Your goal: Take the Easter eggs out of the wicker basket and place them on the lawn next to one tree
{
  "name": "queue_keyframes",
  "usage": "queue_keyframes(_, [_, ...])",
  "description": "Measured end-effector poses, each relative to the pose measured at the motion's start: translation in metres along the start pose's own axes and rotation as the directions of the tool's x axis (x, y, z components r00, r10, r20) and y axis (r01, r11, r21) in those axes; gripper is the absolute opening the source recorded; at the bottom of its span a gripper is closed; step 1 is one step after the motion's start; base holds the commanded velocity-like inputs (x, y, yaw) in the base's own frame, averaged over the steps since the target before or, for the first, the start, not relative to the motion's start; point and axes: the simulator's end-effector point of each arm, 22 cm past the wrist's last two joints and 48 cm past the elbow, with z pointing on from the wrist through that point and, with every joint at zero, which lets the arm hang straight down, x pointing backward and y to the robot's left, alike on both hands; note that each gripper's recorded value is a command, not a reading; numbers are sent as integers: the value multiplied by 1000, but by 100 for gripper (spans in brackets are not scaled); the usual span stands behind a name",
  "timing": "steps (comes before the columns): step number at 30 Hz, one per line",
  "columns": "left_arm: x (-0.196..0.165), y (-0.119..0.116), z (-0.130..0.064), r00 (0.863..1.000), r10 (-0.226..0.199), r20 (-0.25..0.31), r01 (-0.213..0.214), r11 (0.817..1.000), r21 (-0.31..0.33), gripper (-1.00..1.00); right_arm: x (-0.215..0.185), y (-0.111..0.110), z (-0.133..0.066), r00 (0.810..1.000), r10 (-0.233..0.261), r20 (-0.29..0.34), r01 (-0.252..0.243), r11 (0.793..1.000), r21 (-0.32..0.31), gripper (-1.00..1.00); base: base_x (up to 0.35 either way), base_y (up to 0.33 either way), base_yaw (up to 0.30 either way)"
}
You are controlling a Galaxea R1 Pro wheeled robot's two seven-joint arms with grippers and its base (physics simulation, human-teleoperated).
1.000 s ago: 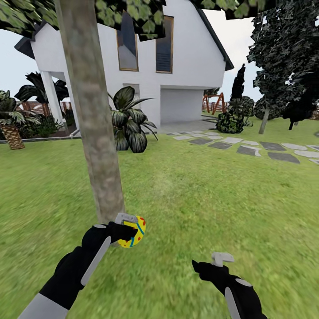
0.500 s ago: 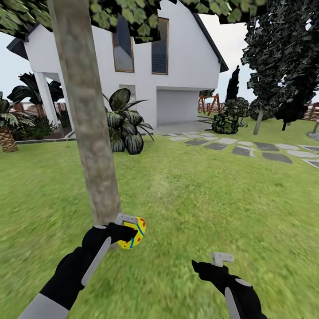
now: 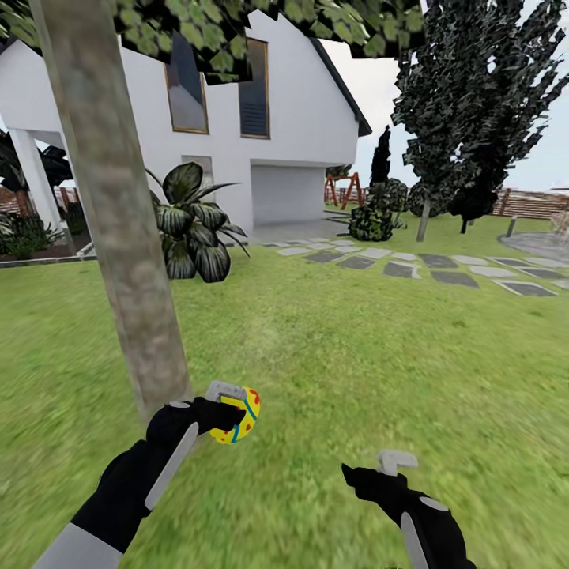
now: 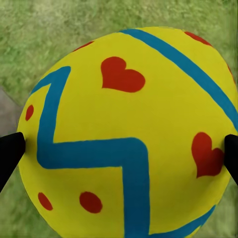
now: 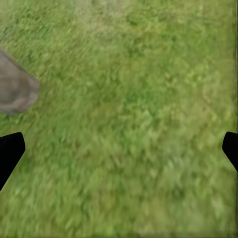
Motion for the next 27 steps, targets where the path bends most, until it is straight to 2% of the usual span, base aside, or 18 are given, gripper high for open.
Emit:
queue_keyframes(14, [-14,-3,-12,1000,9,19,-9,1000,2,-100,-12,3,-10,1000,-2,14,2,1000,-1,100,15,0,-237])
queue_keyframes(17, [-15,-5,-13,1000,17,23,-17,1000,4,-100,-13,3,-11,1000,-2,18,2,1000,-1,100,269,0,-233])
queue_keyframes(21, [-11,-21,-12,998,61,17,-62,998,20,-100,-15,2,-12,1000,-2,21,2,1000,0,100,325,0,-130])
queue_keyframes(27, [-10,-24,-12,997,74,16,-74,997,20,-100,-20,1,-12,999,-2,47,2,1000,3,100,339,0,-14])
